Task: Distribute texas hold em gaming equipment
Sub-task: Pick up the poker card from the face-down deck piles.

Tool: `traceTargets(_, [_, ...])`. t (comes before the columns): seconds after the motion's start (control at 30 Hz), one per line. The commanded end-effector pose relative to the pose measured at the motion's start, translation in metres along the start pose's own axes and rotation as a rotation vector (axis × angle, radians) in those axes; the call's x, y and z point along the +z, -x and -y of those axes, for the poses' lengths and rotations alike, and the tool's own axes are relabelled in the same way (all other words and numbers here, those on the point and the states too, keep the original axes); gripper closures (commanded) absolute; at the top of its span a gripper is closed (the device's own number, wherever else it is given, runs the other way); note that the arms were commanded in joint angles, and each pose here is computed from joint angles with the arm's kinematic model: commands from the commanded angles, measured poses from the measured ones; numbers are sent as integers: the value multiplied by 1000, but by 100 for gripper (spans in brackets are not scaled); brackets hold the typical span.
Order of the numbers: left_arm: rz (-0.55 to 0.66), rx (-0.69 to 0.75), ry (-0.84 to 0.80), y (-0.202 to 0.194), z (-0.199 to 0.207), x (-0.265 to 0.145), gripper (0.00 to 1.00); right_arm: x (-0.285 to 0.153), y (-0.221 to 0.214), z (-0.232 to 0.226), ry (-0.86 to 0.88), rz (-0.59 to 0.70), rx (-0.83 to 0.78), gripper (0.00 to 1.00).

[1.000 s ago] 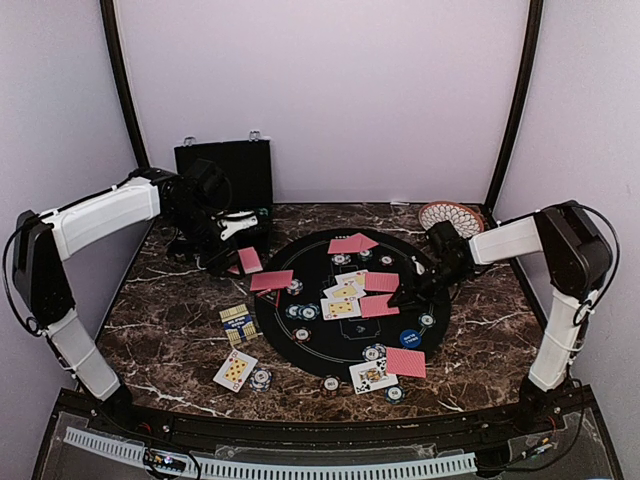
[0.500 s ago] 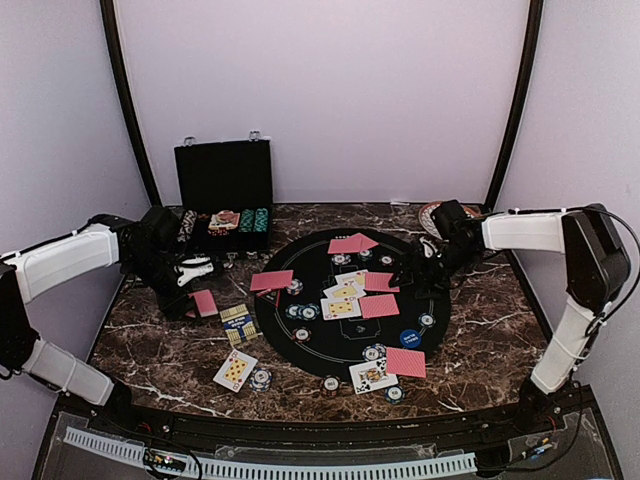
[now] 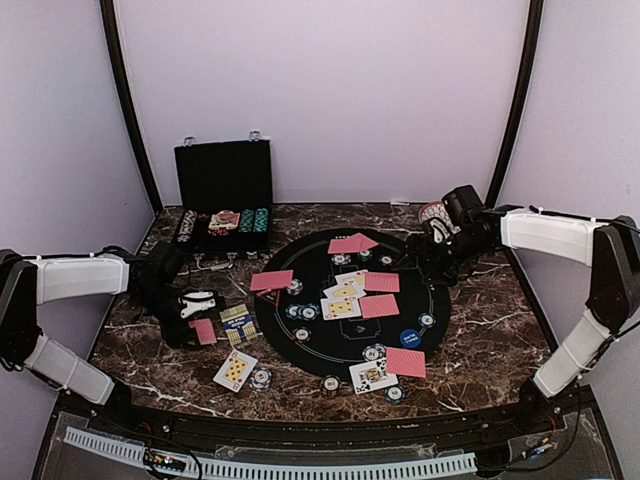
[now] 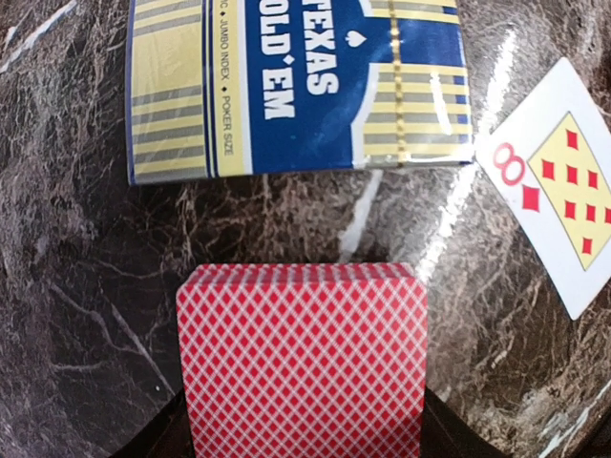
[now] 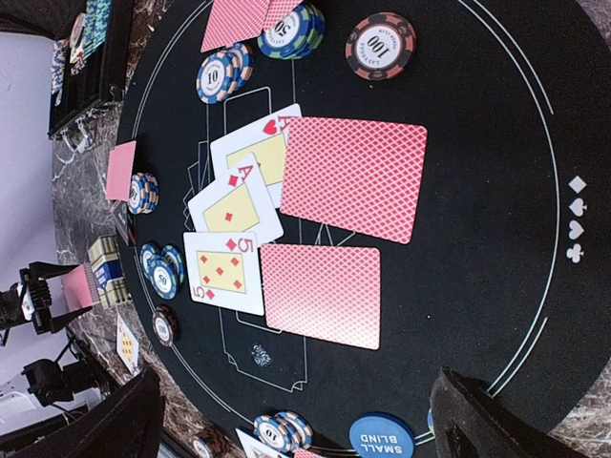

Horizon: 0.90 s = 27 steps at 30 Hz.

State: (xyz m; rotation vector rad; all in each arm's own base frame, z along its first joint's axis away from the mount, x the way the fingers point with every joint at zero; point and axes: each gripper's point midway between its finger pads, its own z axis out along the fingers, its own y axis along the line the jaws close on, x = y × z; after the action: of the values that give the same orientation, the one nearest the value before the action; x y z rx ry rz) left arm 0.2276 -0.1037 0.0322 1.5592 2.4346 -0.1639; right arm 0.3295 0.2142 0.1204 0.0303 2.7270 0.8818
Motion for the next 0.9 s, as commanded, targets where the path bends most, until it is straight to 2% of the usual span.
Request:
traceTargets(0.0, [51, 26, 41, 9, -13, 12, 77, -10, 1, 0, 0, 48, 34, 2])
traceTargets(0.1, [53, 32, 9, 9, -7, 19, 58, -12, -1, 3, -9, 56, 47, 2])
traceTargets(0.13, [53, 32, -11, 8, -3, 21, 38, -13, -2, 4, -11, 59, 48, 2])
traceTargets(0.17, [48, 37, -24, 6, 1, 22, 29, -13, -2, 5, -16, 59, 49, 2])
traceTargets(0.2, [46, 38, -33, 4, 4, 22, 11, -14, -3, 6, -23, 60, 46, 2])
traceTargets(0.27, [40, 44, -31, 1, 7, 21, 2, -17, -1, 9, -48, 73, 38, 1])
traceTargets(0.43, [72, 31, -18, 10, 5, -1, 1, -29, 11, 22, -138, 159, 7, 2])
traceTargets(0.6, [153, 5, 27, 41, -12, -38, 1, -57, 35, 34, -224, 326, -7, 2])
traceTargets(0.7, [221, -14, 85, 59, -28, -61, 1, -89, 57, 49, -315, 491, 2, 1])
traceTargets(0.8, [316, -65, 205, 76, -61, -84, 1, -128, 74, 82, -478, 678, 45, 2])
traceTargets(0.87, [381, -124, 302, 83, -88, -95, 1, -153, 86, 96, -576, 858, 0, 2])
